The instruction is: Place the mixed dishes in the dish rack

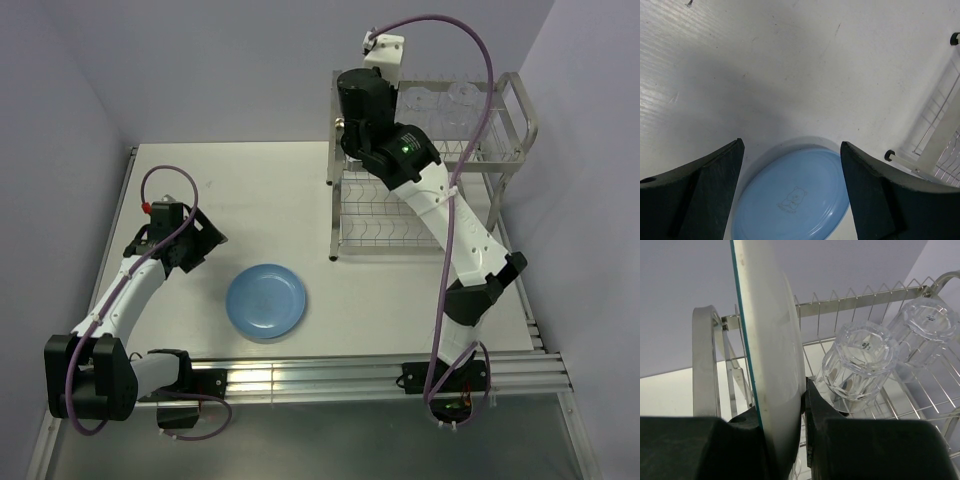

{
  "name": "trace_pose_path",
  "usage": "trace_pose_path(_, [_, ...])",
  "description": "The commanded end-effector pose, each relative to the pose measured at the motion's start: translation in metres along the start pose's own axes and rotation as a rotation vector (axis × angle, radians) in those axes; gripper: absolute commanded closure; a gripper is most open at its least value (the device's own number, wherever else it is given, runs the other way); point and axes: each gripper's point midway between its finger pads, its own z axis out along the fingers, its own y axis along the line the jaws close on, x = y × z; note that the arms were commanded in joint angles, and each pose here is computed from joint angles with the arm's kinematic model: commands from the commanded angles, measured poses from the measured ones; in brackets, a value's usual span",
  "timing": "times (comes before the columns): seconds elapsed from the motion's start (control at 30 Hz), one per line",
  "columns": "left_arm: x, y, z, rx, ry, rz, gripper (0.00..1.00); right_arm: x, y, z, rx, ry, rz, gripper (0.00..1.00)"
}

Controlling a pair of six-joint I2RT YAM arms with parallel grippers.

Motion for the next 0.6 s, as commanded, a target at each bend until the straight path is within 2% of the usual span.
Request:
trace_pose_path(0.0, [-0.002,0.0,0.002,-0.004,-0.013,0.002,0.16,-0.008,0.001,0.003,0.011,-0.019,0.057,1.0])
trace_pose_path(0.43, [0.005,0.002,0.007,-0.009,0.006,-0.017,0.15,0.017,0.011,0.009,0.008,0.028,0.017,1.0])
trace_pose_path(0.57, [0.007,0.003,0.007,-0.011,0.009,-0.015,0.15,0.019,0.012,0.009,0.001,0.033,0.012,0.89])
